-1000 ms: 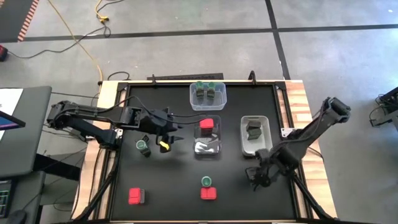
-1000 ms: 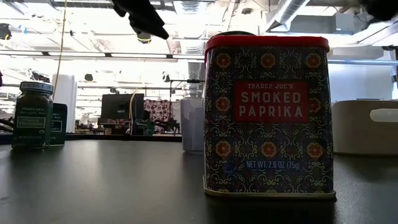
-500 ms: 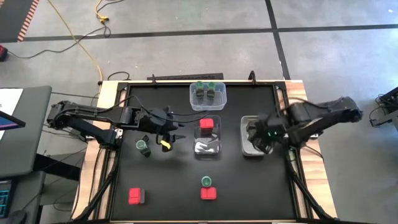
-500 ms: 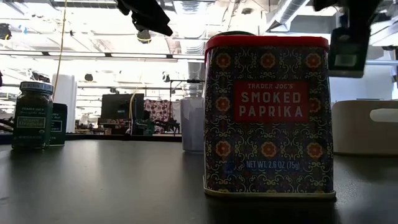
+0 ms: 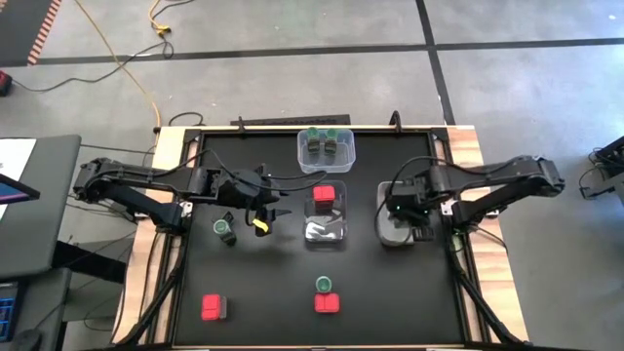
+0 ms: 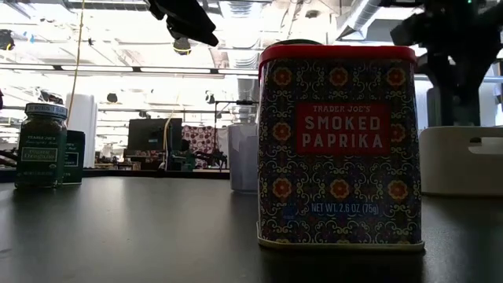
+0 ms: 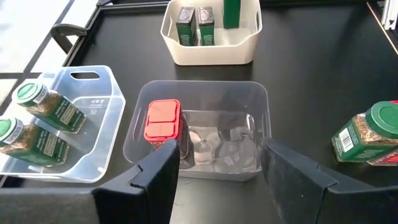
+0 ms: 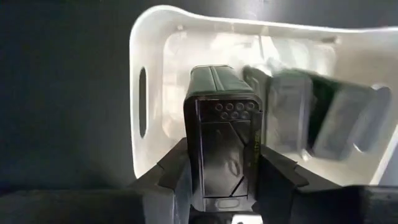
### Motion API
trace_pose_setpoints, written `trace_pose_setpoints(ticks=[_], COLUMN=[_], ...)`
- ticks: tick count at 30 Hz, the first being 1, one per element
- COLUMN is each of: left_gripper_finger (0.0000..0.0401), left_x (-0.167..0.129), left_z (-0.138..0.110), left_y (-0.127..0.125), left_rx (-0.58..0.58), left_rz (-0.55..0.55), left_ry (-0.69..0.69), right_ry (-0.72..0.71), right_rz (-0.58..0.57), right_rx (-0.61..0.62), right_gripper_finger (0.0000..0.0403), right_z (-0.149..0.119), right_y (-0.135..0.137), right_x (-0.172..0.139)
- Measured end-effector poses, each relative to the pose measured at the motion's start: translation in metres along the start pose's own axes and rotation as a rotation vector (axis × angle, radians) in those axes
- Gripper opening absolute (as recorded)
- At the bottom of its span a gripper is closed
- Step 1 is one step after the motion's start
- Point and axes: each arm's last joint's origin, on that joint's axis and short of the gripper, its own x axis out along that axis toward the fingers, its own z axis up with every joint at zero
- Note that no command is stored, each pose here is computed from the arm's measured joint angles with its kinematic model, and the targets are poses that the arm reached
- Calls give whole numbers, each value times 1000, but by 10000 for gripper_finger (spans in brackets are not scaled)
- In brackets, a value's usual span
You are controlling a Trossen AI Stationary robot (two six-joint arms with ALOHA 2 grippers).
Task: Sort spices by type
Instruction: Put the black seasoning can into the gray bin
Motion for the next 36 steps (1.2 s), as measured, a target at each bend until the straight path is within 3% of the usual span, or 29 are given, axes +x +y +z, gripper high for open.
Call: trace_pose_setpoints(ticks=[14, 36], left_gripper_finger=[214, 214], left_x=[0, 0], left_z=[0, 0], left_y=[0, 1], left_rx=[-2, -3], left_rz=[0, 27], left_ry=[0, 0], right_ry=[-28, -50], right_rz=[22, -18], right_rx=[-37, 33], right_gripper_finger=[156, 157], right_z=[-8, -7], right_y=[1, -4], right_x=[47, 58])
